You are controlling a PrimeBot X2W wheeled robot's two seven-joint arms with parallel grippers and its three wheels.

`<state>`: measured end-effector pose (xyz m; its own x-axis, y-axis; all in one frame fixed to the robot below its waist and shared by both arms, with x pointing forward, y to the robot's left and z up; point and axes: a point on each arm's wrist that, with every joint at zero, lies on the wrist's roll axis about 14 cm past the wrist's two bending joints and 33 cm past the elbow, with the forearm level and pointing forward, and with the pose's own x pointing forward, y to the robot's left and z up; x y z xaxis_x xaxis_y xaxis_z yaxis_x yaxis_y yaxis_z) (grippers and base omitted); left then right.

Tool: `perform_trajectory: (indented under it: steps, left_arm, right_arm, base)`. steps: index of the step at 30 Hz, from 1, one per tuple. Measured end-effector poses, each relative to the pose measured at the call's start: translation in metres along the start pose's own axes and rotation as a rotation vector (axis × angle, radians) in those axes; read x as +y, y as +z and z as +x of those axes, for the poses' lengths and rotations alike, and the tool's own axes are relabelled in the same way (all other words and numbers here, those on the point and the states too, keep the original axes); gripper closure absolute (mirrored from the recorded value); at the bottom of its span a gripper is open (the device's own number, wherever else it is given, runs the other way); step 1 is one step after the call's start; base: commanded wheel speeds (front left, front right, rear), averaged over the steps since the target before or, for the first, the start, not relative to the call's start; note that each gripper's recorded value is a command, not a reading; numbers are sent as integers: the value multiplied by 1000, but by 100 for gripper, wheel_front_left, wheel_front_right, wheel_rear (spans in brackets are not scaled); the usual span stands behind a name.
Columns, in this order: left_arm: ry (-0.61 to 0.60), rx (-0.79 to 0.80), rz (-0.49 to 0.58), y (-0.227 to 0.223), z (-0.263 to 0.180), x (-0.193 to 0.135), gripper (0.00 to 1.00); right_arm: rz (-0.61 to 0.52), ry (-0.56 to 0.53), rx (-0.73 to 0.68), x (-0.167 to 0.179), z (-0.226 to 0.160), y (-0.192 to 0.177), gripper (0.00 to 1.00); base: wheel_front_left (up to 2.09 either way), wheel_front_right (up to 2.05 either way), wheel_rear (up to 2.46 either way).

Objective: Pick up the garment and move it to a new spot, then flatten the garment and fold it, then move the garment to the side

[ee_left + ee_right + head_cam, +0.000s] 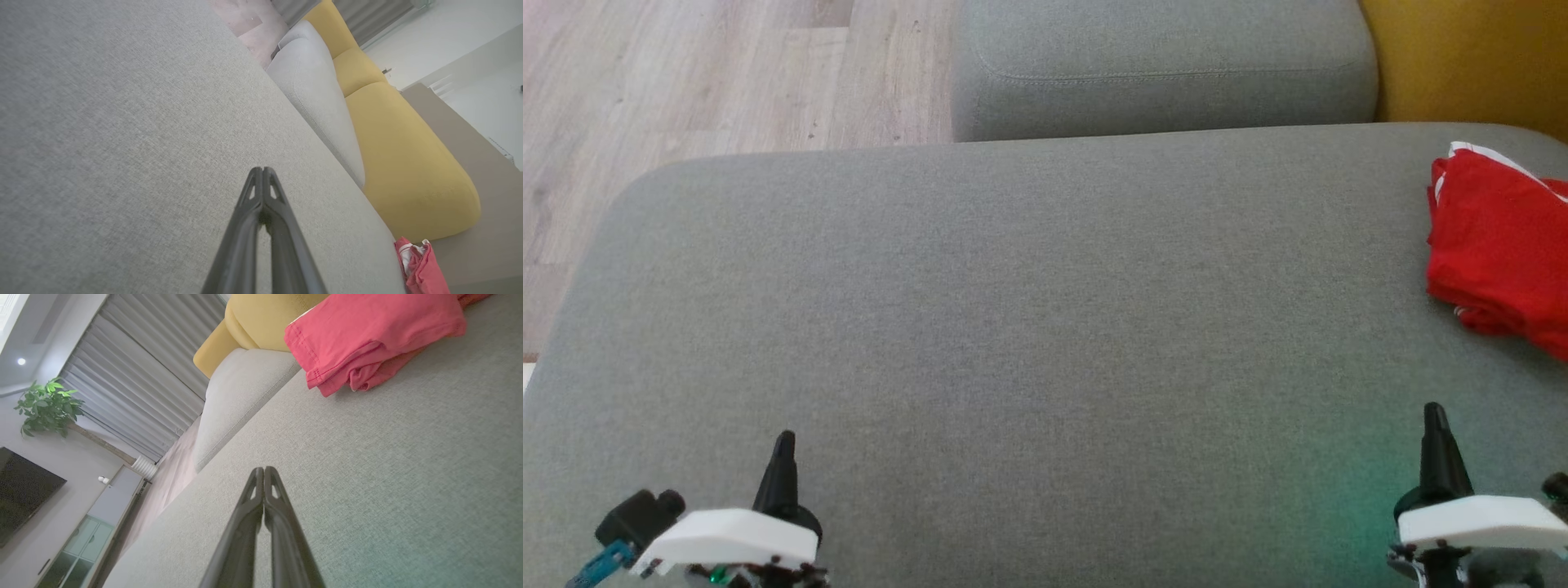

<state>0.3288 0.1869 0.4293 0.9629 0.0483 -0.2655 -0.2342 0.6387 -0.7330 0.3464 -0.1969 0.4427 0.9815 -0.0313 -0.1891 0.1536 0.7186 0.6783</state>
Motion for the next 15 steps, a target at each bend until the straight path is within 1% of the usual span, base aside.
perform_trajectory:
  steps: [7,15]
  left_arm:
    - [-14,-9,-82,8,6,-5,100]
    - [-25,6,-169,7,8,-8,100]
  right_arm:
    - [92,-8,-4,-2,1,2,100]
    - [196,-14,1,-3,1,2,100]
  base:
    - [0,0,0]
    - [0,0,0]
